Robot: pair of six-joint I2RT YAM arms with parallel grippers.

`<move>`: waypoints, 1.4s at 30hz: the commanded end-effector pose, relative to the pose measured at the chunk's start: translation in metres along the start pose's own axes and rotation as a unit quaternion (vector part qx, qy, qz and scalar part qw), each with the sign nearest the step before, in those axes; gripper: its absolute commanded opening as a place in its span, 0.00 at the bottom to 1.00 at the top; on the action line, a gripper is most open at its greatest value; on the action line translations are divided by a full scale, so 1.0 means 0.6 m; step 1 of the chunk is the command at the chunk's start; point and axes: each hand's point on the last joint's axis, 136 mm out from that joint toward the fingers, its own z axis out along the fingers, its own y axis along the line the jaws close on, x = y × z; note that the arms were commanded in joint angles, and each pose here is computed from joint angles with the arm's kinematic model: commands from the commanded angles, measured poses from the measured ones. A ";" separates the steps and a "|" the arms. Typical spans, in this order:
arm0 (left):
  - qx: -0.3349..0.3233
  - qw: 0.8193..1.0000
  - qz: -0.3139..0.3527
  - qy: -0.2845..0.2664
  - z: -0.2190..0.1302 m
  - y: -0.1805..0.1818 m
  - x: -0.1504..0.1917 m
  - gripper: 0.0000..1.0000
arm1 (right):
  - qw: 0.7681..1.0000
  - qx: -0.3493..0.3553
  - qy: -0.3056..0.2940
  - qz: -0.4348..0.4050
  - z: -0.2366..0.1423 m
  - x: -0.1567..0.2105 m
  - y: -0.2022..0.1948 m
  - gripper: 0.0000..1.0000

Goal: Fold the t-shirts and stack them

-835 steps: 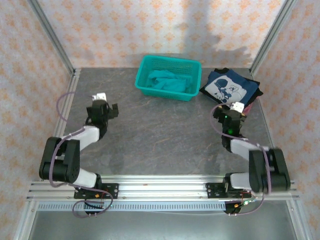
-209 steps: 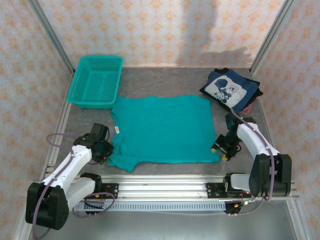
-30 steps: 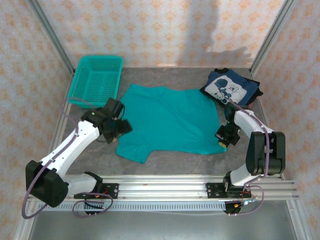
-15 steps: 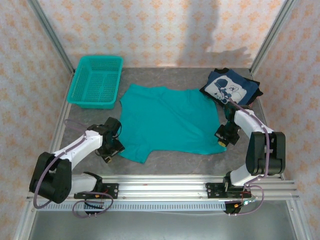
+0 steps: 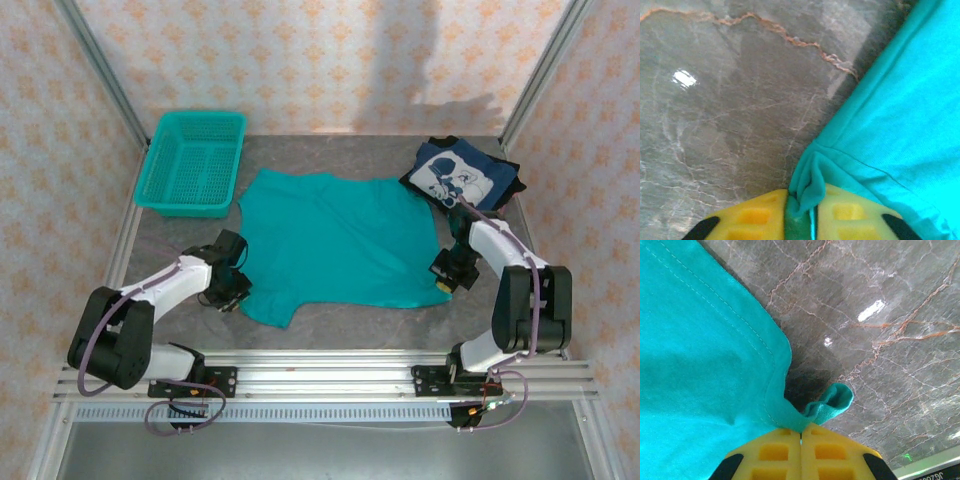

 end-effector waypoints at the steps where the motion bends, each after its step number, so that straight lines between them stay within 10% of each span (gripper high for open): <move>1: -0.026 1.000 -0.002 -0.006 -0.009 0.031 0.004 0.13 | 1.000 0.001 -0.014 -0.001 -0.013 -0.001 -0.008 0.00; 22: 0.047 0.996 0.047 -0.054 -0.138 -0.066 -0.043 0.00 | 0.999 -0.007 -0.037 -0.021 -0.057 -0.024 0.008 0.00; 42: 0.038 0.993 0.068 -0.084 -0.148 -0.127 -0.119 0.00 | 0.996 0.007 -0.062 -0.061 -0.069 -0.120 0.066 0.00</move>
